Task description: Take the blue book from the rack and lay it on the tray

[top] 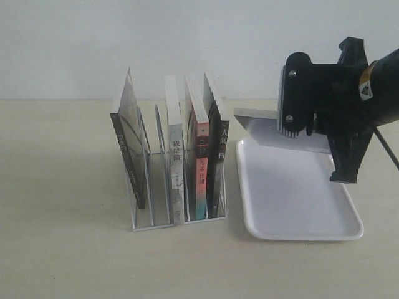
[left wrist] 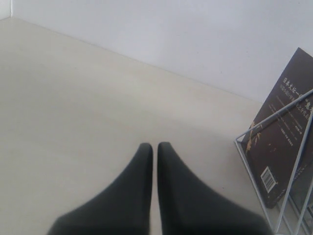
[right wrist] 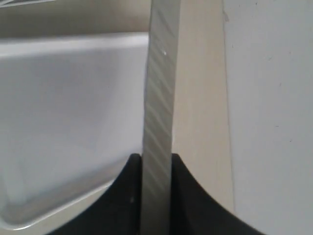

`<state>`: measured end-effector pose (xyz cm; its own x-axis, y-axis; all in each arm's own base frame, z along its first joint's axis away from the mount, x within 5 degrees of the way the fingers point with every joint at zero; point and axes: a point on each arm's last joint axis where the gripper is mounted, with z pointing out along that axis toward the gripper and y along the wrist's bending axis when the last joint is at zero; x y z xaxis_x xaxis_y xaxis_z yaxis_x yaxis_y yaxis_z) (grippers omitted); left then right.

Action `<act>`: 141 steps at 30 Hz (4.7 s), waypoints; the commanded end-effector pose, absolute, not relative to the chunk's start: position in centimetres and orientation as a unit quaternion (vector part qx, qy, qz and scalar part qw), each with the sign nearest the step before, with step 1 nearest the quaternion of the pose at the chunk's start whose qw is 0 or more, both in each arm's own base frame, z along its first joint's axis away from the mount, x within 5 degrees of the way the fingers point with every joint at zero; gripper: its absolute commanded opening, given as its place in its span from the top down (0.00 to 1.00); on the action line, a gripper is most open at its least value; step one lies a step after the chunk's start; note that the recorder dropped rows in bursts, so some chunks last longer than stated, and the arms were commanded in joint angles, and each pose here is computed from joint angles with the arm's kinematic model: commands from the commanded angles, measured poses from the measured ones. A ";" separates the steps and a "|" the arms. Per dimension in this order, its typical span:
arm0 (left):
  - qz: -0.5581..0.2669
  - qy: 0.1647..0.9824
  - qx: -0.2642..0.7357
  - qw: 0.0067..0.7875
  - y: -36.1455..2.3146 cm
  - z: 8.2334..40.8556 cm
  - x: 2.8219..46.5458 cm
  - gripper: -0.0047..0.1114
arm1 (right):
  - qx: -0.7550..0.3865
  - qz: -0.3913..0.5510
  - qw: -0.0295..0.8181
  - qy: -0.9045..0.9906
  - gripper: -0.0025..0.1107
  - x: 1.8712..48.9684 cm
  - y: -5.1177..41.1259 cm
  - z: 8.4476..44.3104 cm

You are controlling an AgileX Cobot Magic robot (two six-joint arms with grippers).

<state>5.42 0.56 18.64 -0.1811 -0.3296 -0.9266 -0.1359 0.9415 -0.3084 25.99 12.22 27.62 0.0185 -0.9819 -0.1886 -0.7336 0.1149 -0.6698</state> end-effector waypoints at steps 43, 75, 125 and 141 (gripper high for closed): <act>-0.077 0.761 -0.150 0.627 0.6 18.7 5.4 0.92 | -0.626 -0.215 0.241 0.710 0.79 28.4 12.4 22.8; -0.077 0.761 -0.150 0.627 0.6 18.7 5.4 0.92 | -0.474 -0.179 0.154 0.848 0.97 26.8 11.0 22.0; -0.077 0.761 -0.150 0.627 0.6 18.7 5.4 0.92 | -0.050 -0.088 0.489 0.866 0.97 18.7 -0.2 27.1; -0.077 0.761 -0.150 0.627 0.6 18.7 5.4 0.92 | -0.005 -0.020 0.673 0.740 0.97 6.8 -0.3 21.4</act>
